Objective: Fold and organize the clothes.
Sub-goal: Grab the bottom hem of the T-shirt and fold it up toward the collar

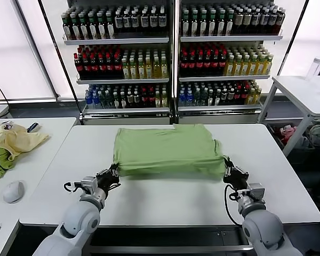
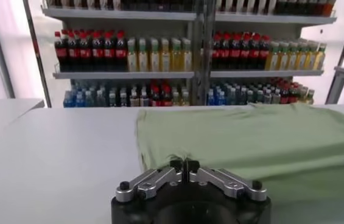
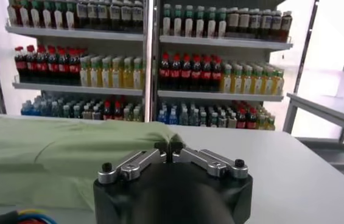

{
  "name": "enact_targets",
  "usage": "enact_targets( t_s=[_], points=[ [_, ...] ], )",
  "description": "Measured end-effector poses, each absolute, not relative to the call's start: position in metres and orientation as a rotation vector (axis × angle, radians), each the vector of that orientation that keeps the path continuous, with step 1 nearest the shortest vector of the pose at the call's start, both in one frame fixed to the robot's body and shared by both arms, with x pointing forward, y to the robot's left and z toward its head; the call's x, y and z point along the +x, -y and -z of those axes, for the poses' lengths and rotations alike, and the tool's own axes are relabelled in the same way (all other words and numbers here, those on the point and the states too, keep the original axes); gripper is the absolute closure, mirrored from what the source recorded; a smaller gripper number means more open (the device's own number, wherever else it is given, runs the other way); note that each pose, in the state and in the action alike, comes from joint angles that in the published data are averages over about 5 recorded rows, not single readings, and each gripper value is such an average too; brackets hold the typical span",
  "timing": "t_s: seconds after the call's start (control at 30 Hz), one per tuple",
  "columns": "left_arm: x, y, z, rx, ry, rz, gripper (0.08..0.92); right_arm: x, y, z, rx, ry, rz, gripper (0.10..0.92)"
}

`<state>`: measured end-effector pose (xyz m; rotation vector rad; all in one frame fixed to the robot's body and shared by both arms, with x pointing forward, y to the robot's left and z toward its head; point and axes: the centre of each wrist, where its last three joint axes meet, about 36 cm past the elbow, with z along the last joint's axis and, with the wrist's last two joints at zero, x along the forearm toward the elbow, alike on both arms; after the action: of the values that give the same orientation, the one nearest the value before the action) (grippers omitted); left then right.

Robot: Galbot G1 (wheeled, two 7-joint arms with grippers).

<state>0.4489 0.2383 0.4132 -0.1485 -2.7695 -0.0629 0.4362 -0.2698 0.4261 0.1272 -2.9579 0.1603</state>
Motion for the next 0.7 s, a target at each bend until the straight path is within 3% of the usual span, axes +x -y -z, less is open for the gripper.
enact_targets(
  t_s=[0.13, 0.23, 0.7],
  points=[
    [0.459, -0.234, -0.407, -0.125, 2.768, 0.113, 0.895, 0.45, 0.265, -0.422, 0.128, 2.944, -0.186, 0.896],
    [0.466, -0.231, -0.403, -0.108, 2.767, 0.143, 0.867, 0.456, 0.262, -0.418, 0.133, 2.923, -0.205, 0.849],
    [0.468, -0.23, -0.397, -0.053, 2.766, 0.226, 0.491, 0.453, 0.271, -0.411, 0.11, 2.84, -0.226, 0.448]
  ],
)
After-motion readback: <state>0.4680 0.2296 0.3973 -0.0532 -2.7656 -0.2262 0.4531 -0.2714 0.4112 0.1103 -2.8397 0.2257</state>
